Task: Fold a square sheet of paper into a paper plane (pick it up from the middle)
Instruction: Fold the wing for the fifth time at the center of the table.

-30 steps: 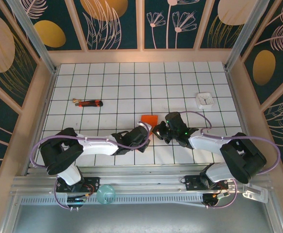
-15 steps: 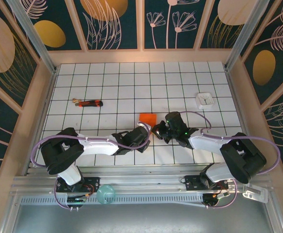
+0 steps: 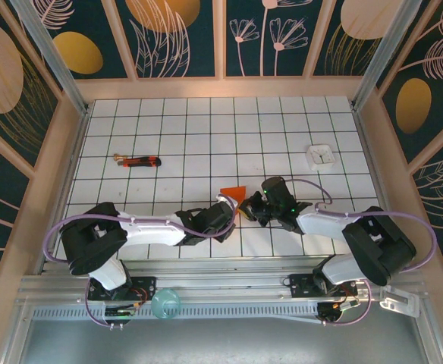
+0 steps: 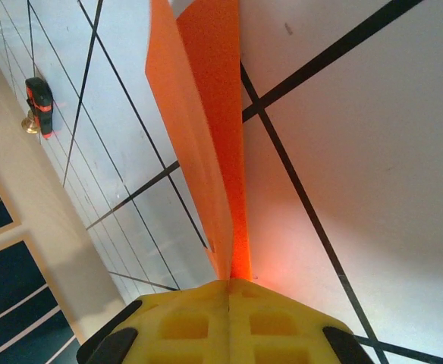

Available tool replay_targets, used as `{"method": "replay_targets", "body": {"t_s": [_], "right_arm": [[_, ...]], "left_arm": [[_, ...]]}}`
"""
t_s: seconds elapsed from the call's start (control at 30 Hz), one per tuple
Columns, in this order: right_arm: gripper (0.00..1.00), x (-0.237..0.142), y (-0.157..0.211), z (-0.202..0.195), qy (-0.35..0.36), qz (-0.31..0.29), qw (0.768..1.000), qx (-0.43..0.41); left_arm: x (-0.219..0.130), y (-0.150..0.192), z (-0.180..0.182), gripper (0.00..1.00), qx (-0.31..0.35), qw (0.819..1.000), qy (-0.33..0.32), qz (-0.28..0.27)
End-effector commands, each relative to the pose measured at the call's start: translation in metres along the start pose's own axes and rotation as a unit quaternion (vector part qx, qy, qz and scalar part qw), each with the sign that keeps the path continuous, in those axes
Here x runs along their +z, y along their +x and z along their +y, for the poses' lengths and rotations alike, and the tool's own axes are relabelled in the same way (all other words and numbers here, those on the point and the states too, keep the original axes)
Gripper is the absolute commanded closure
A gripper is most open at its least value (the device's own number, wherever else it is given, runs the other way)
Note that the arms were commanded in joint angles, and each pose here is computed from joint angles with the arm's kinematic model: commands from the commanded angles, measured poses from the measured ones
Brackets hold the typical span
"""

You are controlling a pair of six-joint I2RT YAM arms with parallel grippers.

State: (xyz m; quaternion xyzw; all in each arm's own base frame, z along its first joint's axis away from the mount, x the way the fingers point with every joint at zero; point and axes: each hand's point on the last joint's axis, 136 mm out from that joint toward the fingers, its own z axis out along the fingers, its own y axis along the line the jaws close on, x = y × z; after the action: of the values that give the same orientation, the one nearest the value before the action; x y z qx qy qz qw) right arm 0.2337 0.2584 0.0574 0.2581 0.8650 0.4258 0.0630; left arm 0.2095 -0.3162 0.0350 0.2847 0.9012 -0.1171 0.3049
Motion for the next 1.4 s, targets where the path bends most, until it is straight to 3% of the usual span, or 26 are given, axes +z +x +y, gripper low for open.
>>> {"method": "replay_targets", "body": {"t_s": [0.0, 1.07, 1.37], "right_arm": [[1.00, 0.0012, 0.0010, 0.0018, -0.009, 0.008, 1.000, 0.012], [1.00, 0.0037, 0.0036, 0.0011, -0.009, 0.018, 1.000, 0.010], [0.85, -0.0015, 0.0005, 0.0062, -0.012, 0.009, 1.000, -0.001]], "left_arm": [[-0.0010, -0.0075, 0.0015, 0.53, 0.015, 1.000, -0.016, -0.005], [-0.0012, -0.0083, 0.0062, 0.91, 0.018, 0.999, -0.028, -0.009], [-0.0037, -0.0046, -0.0012, 1.00, 0.001, 1.000, 0.004, -0.016]]}}
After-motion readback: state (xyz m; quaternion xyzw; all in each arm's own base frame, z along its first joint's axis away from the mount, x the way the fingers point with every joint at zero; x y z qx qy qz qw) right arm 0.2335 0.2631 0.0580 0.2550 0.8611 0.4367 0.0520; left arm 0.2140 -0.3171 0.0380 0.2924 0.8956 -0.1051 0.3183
